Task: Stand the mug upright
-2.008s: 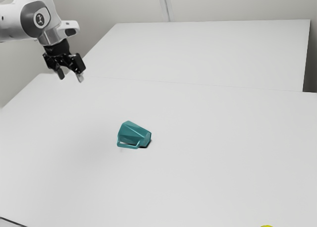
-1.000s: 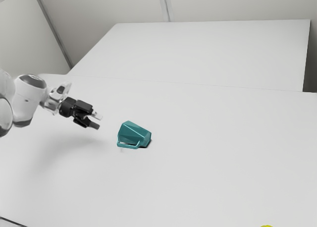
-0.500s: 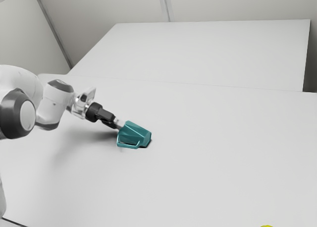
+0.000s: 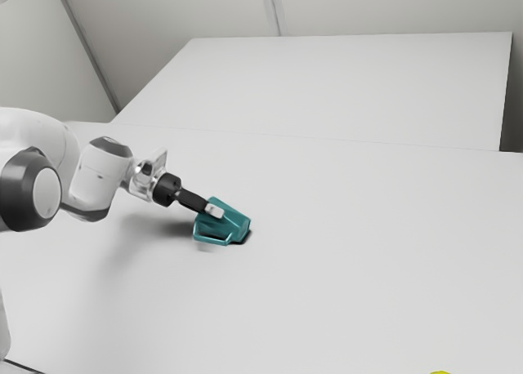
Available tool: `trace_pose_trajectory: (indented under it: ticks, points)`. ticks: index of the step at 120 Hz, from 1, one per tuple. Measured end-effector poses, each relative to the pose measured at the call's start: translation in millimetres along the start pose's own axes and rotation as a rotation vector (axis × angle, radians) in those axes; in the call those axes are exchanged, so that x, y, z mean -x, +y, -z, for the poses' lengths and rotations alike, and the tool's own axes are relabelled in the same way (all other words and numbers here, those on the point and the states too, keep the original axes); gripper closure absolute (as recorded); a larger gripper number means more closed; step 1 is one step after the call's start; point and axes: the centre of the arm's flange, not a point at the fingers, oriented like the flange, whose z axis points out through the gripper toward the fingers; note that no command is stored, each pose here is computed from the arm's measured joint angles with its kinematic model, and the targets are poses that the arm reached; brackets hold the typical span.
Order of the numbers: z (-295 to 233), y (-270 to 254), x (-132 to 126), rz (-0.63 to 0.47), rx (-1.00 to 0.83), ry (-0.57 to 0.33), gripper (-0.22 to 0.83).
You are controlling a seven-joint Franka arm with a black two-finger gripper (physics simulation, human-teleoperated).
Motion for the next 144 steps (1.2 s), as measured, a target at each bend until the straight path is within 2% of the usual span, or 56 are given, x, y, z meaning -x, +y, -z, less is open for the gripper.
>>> trace_pose_trajectory:
  ticks: [13,35,76,84,96,107,122,144]
  points:
    - [2,0,-3,-0.022,-0.013,0.003,0.66]
    - [6,5,-8,-0.056,-0.028,0.009,0.74]
    - [15,35,-31,-0.147,-0.086,0.003,0.77]
    - [18,60,-45,-0.195,-0.132,-0.062,0.78]
    - [18,97,-62,-0.251,-0.215,-0.219,0.78]
    - [26,129,-63,-0.271,-0.324,-0.351,0.78]
    - [40,134,-59,-0.247,-0.496,-0.501,0.78]
    - [44,128,-71,-0.225,-0.735,-0.617,0.78]
